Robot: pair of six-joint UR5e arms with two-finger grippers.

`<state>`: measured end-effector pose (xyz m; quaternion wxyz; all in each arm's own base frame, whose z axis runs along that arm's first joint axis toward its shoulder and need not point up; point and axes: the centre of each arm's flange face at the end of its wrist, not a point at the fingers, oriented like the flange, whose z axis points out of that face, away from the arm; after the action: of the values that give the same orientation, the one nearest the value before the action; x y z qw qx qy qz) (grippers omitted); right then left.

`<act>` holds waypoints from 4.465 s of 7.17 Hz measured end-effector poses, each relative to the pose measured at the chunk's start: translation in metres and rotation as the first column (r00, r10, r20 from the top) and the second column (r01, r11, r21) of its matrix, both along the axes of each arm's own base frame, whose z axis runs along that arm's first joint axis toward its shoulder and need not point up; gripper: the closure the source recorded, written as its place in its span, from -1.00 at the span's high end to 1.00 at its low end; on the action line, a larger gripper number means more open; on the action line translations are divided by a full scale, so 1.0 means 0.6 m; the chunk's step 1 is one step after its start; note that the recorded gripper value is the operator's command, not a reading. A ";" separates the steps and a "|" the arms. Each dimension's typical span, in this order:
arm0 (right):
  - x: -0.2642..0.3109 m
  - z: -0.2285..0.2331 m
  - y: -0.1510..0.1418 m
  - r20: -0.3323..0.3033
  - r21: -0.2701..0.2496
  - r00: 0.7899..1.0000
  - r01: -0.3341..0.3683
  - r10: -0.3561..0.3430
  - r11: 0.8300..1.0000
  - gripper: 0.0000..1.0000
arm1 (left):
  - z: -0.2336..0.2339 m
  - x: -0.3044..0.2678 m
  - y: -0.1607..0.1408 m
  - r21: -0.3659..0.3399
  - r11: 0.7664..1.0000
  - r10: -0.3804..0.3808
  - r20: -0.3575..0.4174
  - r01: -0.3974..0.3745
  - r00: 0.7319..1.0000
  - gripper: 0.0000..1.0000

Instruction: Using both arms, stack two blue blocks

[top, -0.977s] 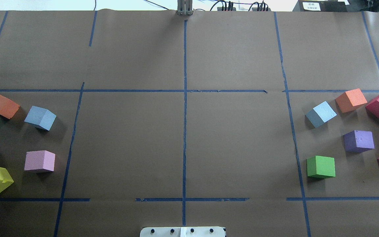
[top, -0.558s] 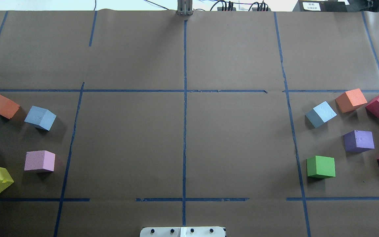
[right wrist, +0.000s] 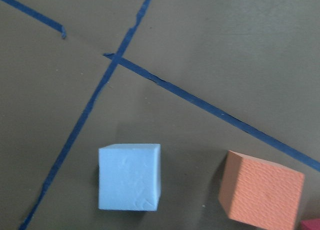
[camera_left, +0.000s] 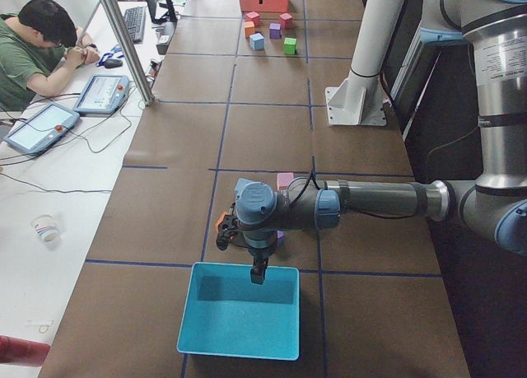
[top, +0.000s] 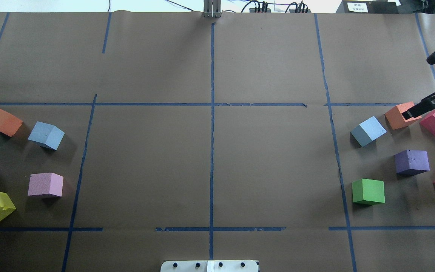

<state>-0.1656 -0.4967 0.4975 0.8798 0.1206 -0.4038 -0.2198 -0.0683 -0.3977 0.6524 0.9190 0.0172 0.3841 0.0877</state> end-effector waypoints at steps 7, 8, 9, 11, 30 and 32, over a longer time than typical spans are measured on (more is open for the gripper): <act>-0.164 0.051 0.010 -0.109 -0.083 0.993 0.038 -0.047 0.996 1.00 | 0.002 0.000 0.001 -0.003 1.000 0.000 -0.002 0.000 1.000 1.00; -0.175 0.061 0.008 -0.117 -0.094 0.991 0.047 -0.058 0.994 0.99 | 0.002 0.000 0.001 -0.003 1.000 0.000 -0.002 0.000 1.000 1.00; -0.186 0.069 0.006 -0.122 -0.103 0.990 0.054 -0.066 0.993 0.68 | 0.002 0.000 0.001 -0.002 1.000 0.000 -0.002 0.000 1.000 1.00; -0.200 0.072 -0.001 -0.125 -0.112 0.990 0.057 -0.071 0.992 -0.09 | 0.001 0.000 0.001 -0.001 1.000 0.000 -0.002 0.000 1.000 1.00; -0.731 -0.529 -0.029 -0.109 -0.443 0.900 -0.424 0.422 0.790 0.98 | -0.007 0.000 0.000 0.010 1.000 0.002 -0.003 -0.002 1.000 1.00; -0.624 -0.545 -0.076 -0.118 -0.394 0.912 -0.406 0.392 0.825 0.98 | -0.008 0.000 -0.001 0.012 1.000 0.002 0.001 -0.002 1.000 1.00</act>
<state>-0.5400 -0.5420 0.1703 0.9179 0.0115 -0.3926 0.0567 -0.0683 -0.3982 0.6474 0.9189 0.0224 0.3833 0.0909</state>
